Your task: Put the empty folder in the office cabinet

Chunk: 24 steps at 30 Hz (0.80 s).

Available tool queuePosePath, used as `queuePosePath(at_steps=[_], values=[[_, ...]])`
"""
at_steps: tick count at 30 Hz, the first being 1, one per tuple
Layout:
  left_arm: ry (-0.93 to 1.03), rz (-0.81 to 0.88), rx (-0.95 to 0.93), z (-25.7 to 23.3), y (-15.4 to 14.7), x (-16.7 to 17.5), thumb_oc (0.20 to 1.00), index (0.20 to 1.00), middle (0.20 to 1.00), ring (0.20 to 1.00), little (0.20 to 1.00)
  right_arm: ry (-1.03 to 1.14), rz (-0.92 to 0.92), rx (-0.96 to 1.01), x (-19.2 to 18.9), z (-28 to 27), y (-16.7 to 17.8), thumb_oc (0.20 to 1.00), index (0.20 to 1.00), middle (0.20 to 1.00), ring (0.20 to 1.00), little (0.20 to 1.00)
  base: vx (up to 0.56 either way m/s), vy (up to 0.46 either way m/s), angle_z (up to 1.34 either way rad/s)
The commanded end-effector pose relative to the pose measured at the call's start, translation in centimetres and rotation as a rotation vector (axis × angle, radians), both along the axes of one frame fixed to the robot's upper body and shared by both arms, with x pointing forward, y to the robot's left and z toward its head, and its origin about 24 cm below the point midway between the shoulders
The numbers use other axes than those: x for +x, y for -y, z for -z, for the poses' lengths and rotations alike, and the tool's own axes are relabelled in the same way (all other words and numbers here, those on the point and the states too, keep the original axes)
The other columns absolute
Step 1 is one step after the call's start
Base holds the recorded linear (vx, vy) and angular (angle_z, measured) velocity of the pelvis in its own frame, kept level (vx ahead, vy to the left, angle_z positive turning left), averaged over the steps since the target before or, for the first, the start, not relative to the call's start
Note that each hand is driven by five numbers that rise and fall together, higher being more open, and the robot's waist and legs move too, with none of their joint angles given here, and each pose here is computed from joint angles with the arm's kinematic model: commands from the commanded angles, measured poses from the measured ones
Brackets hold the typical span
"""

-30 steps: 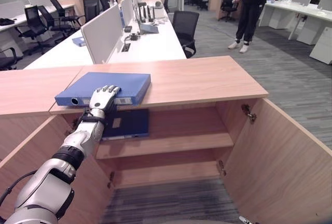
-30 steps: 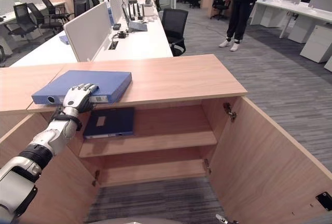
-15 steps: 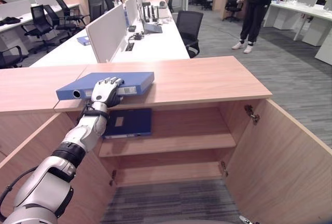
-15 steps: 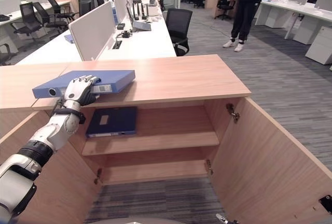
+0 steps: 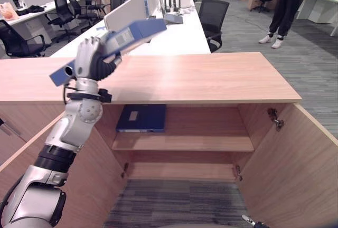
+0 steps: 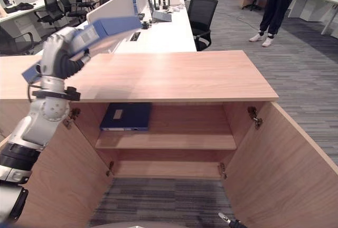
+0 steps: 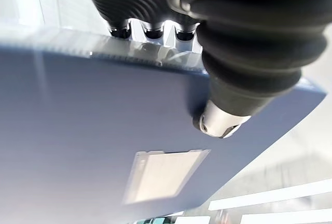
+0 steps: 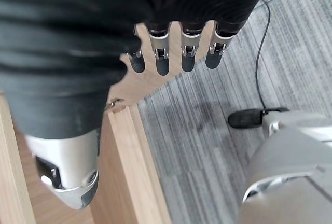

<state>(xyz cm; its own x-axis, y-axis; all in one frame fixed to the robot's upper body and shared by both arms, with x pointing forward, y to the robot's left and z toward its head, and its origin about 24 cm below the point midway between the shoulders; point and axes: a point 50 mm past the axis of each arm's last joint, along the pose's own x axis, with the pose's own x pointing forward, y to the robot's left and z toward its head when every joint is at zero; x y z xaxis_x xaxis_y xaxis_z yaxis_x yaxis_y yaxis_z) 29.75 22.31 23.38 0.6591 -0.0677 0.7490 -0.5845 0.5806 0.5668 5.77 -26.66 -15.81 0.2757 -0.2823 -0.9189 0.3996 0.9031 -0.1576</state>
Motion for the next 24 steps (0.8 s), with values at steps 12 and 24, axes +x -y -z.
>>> queuePosePath(at_steps=[12, 24], values=[[0.18, 0.633, -0.492, -4.4, -0.1, -5.4, 0.2, 0.2, 0.2, 0.2, 0.2, 0.11, -0.024, 0.05, 4.6, -0.7, -0.5, 1.0, 1.0, 1.0, 1.0, 1.0, -0.02, -0.035, 0.08], [-0.096, 0.81, -0.798, 2.1, -0.1, -6.4, 0.2, 0.2, 0.2, 0.2, 0.2, 0.116, -0.131, 0.037, 5.9, -1.0, -0.7, 1.0, 1.0, 1.0, 1.0, 1.0, -0.01, -0.017, 0.04]])
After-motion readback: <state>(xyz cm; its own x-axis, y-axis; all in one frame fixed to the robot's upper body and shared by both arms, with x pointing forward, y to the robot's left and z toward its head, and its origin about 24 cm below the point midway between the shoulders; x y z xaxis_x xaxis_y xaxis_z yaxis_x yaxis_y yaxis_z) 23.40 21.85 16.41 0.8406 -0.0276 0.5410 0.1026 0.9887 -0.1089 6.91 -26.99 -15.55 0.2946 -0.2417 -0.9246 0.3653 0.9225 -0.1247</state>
